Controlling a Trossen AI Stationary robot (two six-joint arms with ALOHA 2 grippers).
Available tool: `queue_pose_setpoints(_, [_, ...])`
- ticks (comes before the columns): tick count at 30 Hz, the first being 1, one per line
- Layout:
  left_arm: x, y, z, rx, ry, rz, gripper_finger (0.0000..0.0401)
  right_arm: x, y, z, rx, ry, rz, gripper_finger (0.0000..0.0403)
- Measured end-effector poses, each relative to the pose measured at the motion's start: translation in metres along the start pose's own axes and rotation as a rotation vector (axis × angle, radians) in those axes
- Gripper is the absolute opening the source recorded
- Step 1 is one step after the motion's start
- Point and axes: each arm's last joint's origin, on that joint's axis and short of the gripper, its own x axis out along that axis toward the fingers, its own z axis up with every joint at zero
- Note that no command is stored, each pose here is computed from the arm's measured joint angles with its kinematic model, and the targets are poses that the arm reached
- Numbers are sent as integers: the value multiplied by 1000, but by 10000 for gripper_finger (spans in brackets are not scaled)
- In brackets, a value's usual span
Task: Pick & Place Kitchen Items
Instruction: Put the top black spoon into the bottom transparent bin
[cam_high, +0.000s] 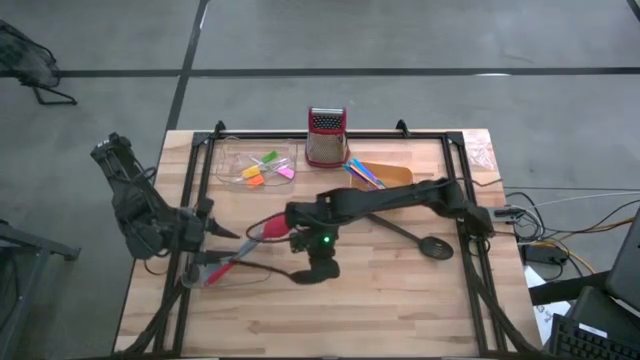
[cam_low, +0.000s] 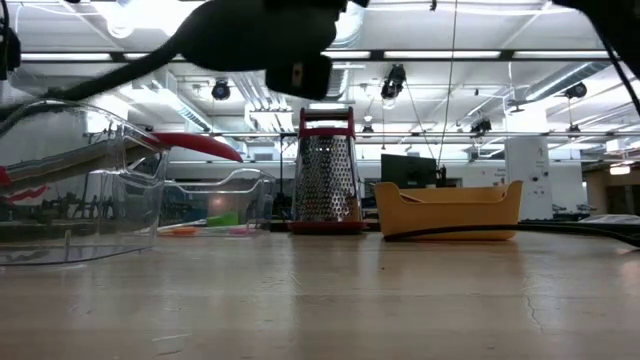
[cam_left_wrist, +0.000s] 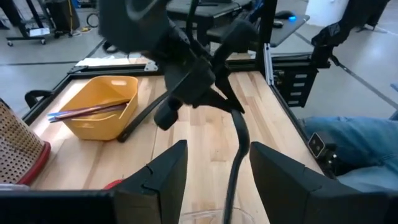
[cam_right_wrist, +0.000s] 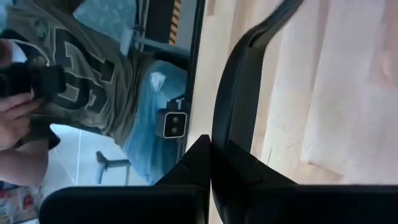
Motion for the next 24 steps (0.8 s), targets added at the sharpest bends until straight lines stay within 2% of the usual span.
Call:
queue_pose_setpoints(9, [4,-4,-2,16,18,0,181,1,-12,30,-17,-15,-4,13])
queue_pose_setpoints(17, [6,-6,-4,30,31,6,181,-9,-27,35,-7,-48,10,13])
queue_pose_setpoints(24, [6,-5,-5,32,38,9,181,-11,-26,36,-15,-53,22,16])
